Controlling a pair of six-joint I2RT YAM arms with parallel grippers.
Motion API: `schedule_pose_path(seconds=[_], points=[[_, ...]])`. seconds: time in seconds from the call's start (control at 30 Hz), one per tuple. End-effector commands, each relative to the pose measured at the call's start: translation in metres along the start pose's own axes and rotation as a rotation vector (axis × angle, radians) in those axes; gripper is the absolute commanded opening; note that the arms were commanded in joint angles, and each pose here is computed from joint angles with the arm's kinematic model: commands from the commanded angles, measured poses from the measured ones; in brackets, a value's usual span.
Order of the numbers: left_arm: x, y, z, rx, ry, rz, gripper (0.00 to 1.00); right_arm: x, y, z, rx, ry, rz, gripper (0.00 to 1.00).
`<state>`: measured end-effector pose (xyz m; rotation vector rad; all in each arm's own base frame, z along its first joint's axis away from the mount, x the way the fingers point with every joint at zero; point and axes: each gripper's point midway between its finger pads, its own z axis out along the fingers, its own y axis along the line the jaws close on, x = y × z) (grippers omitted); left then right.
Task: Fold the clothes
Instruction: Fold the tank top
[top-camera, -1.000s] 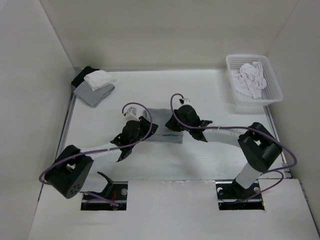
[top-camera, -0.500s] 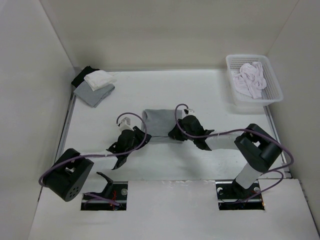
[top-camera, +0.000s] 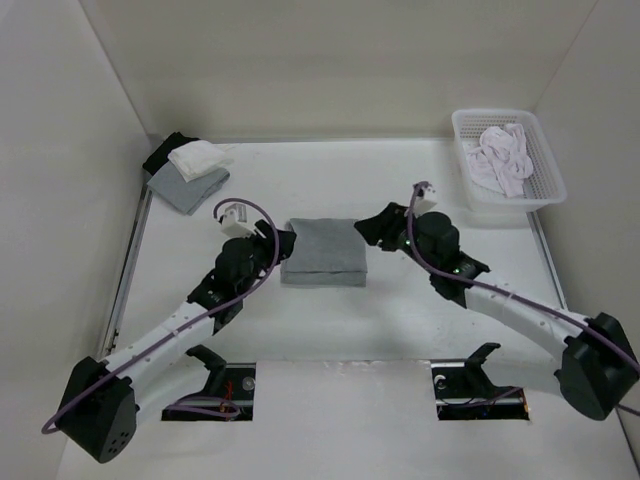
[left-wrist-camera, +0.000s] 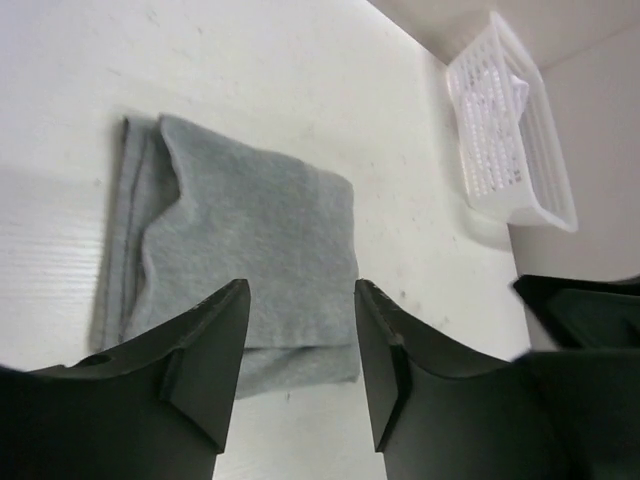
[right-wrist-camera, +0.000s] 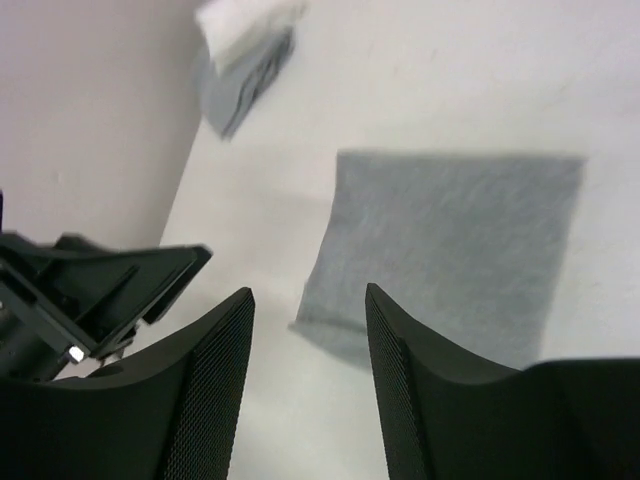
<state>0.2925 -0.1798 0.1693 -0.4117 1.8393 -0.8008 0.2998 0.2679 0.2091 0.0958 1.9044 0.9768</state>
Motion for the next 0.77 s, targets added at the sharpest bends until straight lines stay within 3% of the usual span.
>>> schedule_pose_path(seconds=[0.0, 0.17, 0.27, 0.6, 0.73], points=[[-0.020, 0.024, -0.002, -0.129, -0.028, 0.097, 0.47, -0.038, -0.025, -0.015, 0.080, -0.138, -0.041, 0.55], [-0.027, 0.069, -0.005, -0.278, -0.009, 0.074, 0.56, -0.067, -0.081, -0.045, 0.213, -0.373, -0.014, 0.61], [-0.022, 0.093, -0.008, -0.347, 0.020, 0.041, 0.57, -0.066, -0.117, -0.056, 0.278, -0.436, 0.022, 0.62], [-0.018, 0.119, -0.006, -0.409, 0.021, 0.026, 0.53, -0.056, -0.137, -0.045, 0.282, -0.379, 0.089, 0.64], [-0.019, 0.118, -0.004, -0.407, 0.027, 0.052, 0.60, -0.052, -0.138, -0.040, 0.282, -0.356, 0.091, 0.63]])
